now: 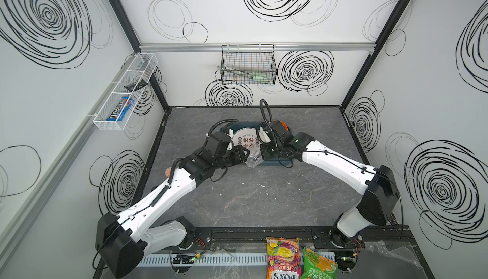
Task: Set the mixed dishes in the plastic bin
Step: 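Grasp the clear cup with the right gripper while the left gripper releases it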
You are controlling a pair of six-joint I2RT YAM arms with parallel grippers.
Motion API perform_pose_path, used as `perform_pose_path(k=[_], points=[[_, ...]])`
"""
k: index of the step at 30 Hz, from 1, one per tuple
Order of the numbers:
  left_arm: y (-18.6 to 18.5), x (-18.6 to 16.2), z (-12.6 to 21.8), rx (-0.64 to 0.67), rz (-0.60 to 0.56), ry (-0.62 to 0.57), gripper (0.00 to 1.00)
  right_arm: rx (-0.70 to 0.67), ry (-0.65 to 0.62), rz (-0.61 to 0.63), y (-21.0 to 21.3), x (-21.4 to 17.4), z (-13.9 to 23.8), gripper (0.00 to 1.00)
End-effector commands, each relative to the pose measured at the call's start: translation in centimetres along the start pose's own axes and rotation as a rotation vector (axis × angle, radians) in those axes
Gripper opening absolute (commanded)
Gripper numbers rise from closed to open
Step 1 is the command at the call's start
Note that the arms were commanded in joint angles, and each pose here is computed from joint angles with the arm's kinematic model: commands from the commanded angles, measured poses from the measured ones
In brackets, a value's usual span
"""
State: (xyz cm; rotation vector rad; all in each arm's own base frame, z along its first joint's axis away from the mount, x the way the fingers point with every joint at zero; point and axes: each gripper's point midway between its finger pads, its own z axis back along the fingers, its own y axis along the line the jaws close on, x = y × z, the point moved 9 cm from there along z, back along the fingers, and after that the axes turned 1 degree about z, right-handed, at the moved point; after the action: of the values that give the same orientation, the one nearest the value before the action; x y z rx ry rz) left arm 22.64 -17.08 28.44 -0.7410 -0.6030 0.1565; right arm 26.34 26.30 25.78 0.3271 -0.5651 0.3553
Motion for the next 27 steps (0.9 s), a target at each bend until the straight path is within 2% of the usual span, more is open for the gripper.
perform_pose_path(k=[1, 9, 20, 27], points=[[-0.1, 0.4, 0.9, -0.049, 0.012, -0.041, 0.58, -0.040, -0.075, -0.028, -1.7, 0.9, 2.0, 0.05], [1.9, -0.3, 2.0, -0.044, 0.044, -0.053, 0.67, -0.124, -0.095, -0.125, -6.1, 2.0, 2.4, 0.04], [4.3, -1.6, 2.7, -0.023, 0.087, -0.046, 0.69, -0.224, -0.073, -0.222, -10.6, 2.0, 1.2, 0.04], [5.4, -2.0, 3.1, -0.014, 0.112, -0.053, 0.70, -0.248, 0.012, -0.271, -12.2, 1.2, -0.1, 0.04]])
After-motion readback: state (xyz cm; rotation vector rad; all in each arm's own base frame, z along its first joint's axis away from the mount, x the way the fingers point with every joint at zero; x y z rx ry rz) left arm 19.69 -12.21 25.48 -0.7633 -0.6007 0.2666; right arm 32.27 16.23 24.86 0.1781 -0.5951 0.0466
